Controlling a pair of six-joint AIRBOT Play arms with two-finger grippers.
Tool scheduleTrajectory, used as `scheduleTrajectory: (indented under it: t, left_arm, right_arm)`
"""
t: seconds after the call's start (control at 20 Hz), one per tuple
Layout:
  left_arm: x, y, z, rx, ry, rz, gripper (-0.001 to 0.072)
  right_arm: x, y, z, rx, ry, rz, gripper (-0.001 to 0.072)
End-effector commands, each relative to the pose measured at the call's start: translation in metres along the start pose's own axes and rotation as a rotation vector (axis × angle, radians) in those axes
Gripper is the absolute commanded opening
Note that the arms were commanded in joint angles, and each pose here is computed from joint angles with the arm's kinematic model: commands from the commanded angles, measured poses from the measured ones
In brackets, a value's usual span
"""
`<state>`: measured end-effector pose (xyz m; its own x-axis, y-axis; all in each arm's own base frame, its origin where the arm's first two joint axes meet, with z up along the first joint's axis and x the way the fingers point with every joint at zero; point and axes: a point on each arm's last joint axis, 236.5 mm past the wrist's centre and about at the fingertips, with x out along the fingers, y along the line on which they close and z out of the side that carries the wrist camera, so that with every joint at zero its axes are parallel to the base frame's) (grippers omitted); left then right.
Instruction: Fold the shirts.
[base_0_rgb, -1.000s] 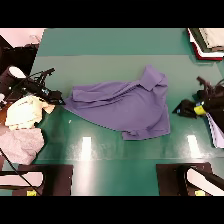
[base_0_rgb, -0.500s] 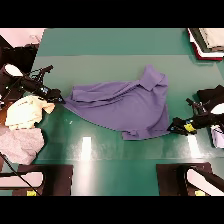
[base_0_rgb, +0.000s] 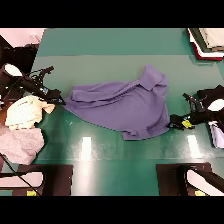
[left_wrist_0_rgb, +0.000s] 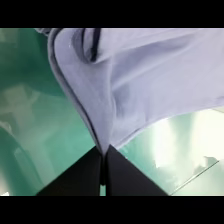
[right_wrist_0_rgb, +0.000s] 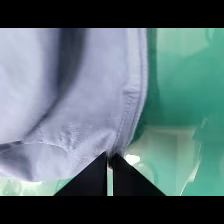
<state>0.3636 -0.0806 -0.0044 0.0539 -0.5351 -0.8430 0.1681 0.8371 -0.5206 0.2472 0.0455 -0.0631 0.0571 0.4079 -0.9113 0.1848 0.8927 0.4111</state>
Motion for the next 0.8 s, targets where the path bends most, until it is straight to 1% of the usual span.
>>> scheduleTrajectory:
  t: [0.0,0.1,0.2,0.3,0.4,0.5,0.65,0.75]
  left_arm:
    - [-0.022,-0.018,0.020,0.005,-0.111,-0.010,0.0024]
    - [-0.069,-0.044,0.048,0.054,-0.270,0.011,0.0024]
    - [-0.140,-0.083,0.075,0.129,-0.478,0.043,0.0024]
    - [-0.228,-0.137,0.090,0.230,-0.733,0.066,0.0024]
    - [-0.321,-0.196,0.080,0.359,-0.993,0.097,0.0024]
    - [-0.401,-0.255,0.047,0.478,-1.224,0.116,0.0024]
    - [-0.488,-0.330,-0.027,0.631,-1.494,0.119,0.0024]
    - [-0.516,-0.357,-0.068,0.691,-1.606,0.119,0.0024]
  right_arm:
    - [-0.034,0.020,0.021,-0.065,-0.078,0.008,0.0014]
    - [-0.095,0.048,0.057,-0.146,-0.273,0.013,0.0013]
    - [-0.187,0.086,0.091,-0.201,-0.560,0.050,0.0013]
    - [-0.298,0.122,0.107,-0.257,-0.875,0.057,0.0012]
    - [-0.401,0.156,0.092,-0.343,-1.138,0.037,0.0011]
    - [-0.480,0.185,0.059,-0.422,-1.335,0.007,0.0012]
    - [-0.557,0.215,0.002,-0.505,-1.552,-0.052,0.0012]
    - [-0.585,0.224,-0.025,-0.525,-1.643,-0.100,0.0012]
